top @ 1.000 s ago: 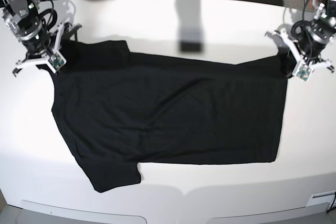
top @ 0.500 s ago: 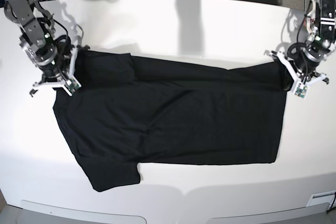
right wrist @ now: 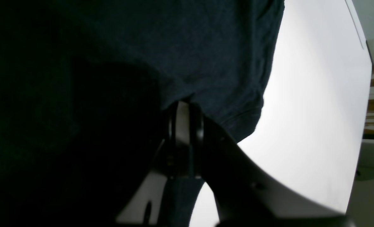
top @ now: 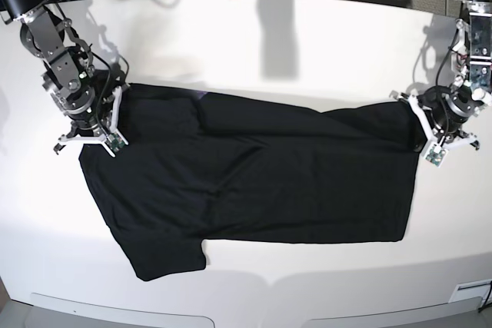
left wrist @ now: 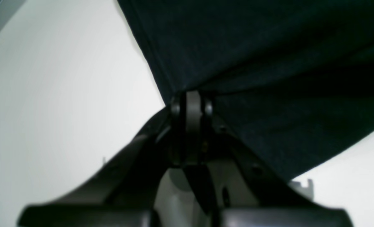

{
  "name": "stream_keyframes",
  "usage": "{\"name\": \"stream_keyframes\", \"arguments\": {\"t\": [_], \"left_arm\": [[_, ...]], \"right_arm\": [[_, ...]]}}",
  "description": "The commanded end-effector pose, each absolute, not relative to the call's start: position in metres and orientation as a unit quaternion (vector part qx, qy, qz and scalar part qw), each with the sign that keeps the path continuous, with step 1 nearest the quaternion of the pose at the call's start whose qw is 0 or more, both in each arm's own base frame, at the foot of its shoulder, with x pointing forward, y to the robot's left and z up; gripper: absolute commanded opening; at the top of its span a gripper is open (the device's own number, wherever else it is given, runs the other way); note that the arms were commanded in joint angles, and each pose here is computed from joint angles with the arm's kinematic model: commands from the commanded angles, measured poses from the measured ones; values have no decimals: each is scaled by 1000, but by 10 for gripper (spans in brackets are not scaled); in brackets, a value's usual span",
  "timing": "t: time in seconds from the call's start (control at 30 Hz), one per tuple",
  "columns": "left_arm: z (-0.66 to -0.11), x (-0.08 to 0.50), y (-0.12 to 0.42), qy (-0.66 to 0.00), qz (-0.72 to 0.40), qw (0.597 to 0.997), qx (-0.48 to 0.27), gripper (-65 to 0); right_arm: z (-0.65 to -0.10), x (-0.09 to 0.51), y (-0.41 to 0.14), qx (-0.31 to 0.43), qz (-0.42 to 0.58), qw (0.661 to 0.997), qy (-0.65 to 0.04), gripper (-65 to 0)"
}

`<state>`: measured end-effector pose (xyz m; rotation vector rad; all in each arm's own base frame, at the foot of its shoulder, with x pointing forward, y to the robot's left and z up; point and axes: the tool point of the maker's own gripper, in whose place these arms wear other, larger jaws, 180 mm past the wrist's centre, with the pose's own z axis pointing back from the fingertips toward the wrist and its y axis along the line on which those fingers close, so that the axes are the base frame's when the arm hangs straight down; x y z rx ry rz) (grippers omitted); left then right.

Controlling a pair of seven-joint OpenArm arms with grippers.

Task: Fold the T-shirt properly
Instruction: 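Lift the shoulder edge with both grippers and drag it toward the robot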

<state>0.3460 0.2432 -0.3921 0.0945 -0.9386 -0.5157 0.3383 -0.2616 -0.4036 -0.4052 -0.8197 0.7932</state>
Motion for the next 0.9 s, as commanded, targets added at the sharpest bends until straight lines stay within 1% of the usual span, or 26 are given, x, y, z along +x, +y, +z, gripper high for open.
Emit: {"name": "stream_keyframes", "arguments": {"t": [0.0,0.03,0.1,0.13,0.17,0.2,0.23,0.27,0.33,0.4,0.47,0.53,0.57,0.6,0.67,0.7,0.8,0.87], "left_arm": [[-374,357,249,-471,-246,845,55,-650],[-374,357,249,-471,-246,845,56,-637],[-374,358,249,-472,-246,845,56,-522],[-374,358,249,-472,-246,845,56,-478],[-373,358,250,-471,-245,845,59,-450],[-373,358,253,-470,-243,846,63,-443],[-373,358,258,-467,-238,849,72,-443],[-373,358,264,-462,-234,851,81,-443],[-370,358,276,-455,-222,856,106,-444],[-362,360,284,-454,-202,860,118,-444],[-354,361,280,-461,-177,865,93,-454],[-346,362,264,-475,-146,867,40,-500],[-342,363,255,-483,-128,866,7,-536],[-340,363,248,-488,-114,865,-20,-576],[-344,362,237,-488,-99,866,-44,-650],[-346,362,231,-489,-95,866,-51,-650],[-348,361,214,-508,-82,854,-71,-650],[-350,362,208,-517,-82,849,-70,-650]], "right_arm": [[-386,351,-270,-208,368,811,-404,-650],[-386,351,-270,-209,367,812,-403,-650],[-386,352,-272,-211,366,813,-401,-650],[-385,353,-272,-212,366,813,-401,-639],[-382,355,-273,-214,364,812,-403,-574],[-378,359,-275,-218,360,810,-408,-516],[-373,362,-277,-221,354,809,-413,-473],[-367,365,-280,-226,347,808,-419,-450],[-352,371,-285,-229,326,807,-435,-448],[-336,376,-288,-217,292,812,-456,-448],[-322,378,-288,-194,254,821,-473,-448],[-312,377,-285,-167,223,830,-483,-449],[-311,374,-283,-156,213,836,-482,-470],[-312,370,-280,-147,206,841,-479,-508],[-318,360,-275,-133,201,852,-465,-620],[-324,355,-273,-130,200,856,-459,-650],[-340,341,-267,-116,191,867,-446,-650],[-348,335,-261,-107,182,873,-440,-650]]}}
